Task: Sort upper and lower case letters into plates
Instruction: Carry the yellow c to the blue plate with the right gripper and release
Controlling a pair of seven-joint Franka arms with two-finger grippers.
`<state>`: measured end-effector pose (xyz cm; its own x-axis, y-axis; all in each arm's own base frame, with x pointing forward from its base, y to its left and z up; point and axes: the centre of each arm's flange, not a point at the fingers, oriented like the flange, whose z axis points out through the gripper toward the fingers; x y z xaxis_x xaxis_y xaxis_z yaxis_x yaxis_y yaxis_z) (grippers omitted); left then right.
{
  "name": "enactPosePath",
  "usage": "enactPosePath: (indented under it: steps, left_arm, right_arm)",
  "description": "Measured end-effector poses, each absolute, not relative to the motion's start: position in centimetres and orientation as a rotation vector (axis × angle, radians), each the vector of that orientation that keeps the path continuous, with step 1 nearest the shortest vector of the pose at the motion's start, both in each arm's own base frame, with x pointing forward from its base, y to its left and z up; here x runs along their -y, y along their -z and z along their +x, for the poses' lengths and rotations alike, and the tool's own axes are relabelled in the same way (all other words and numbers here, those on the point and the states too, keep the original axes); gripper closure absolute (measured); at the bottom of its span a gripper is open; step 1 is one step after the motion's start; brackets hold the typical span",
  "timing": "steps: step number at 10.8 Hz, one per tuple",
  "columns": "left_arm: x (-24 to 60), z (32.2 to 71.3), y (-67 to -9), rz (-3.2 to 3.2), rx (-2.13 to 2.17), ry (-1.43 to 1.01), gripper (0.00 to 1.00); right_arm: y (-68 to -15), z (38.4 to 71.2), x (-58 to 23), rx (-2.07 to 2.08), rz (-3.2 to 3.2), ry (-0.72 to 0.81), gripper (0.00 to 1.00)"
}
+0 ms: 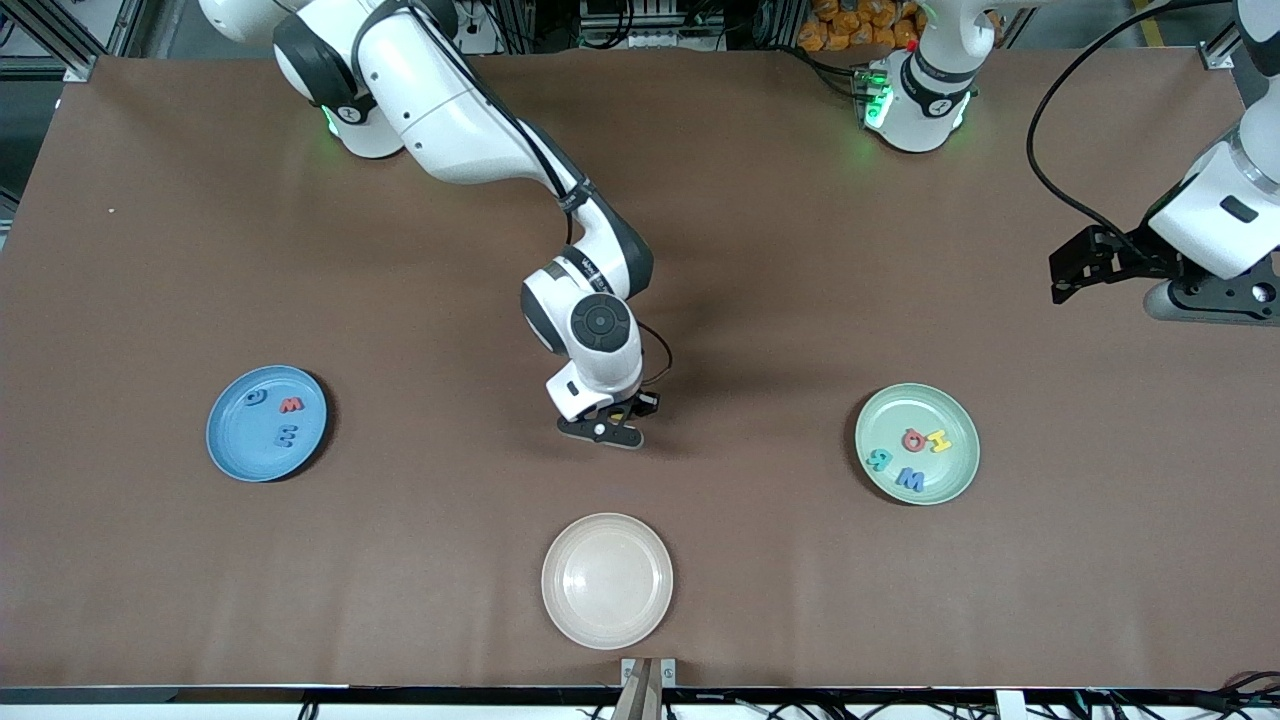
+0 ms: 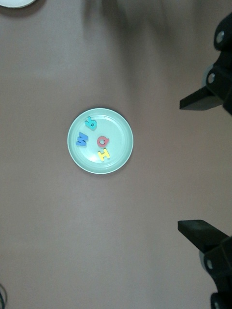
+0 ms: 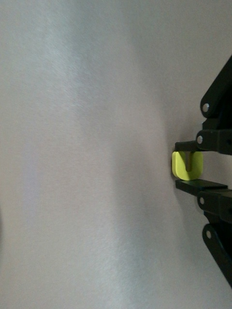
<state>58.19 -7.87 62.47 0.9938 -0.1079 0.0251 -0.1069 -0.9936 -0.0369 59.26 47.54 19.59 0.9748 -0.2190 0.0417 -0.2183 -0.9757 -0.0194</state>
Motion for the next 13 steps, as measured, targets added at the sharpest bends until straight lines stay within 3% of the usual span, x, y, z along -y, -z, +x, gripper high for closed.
enactPosePath:
  steps: [4, 9, 13]
  left_arm:
    - [8.0, 57.8, -62.3, -3.111, -0.169, -0.001, 0.00]
    - [8.0, 56.2, -62.2, -3.107, -0.167, -0.031, 0.00]
    - [7.0, 55.7, -62.1, -3.108, -0.138, -0.039, 0.00]
  right_arm:
    - [-22.3, 64.8, -39.5, -0.350, -3.132, 0.030, 0.73]
    - [-25.1, 73.0, -14.7, -0.163, -3.192, -0.164, 0.73]
    - [-26.3, 74.1, 2.7, 0.047, -3.196, -0.202, 0.73]
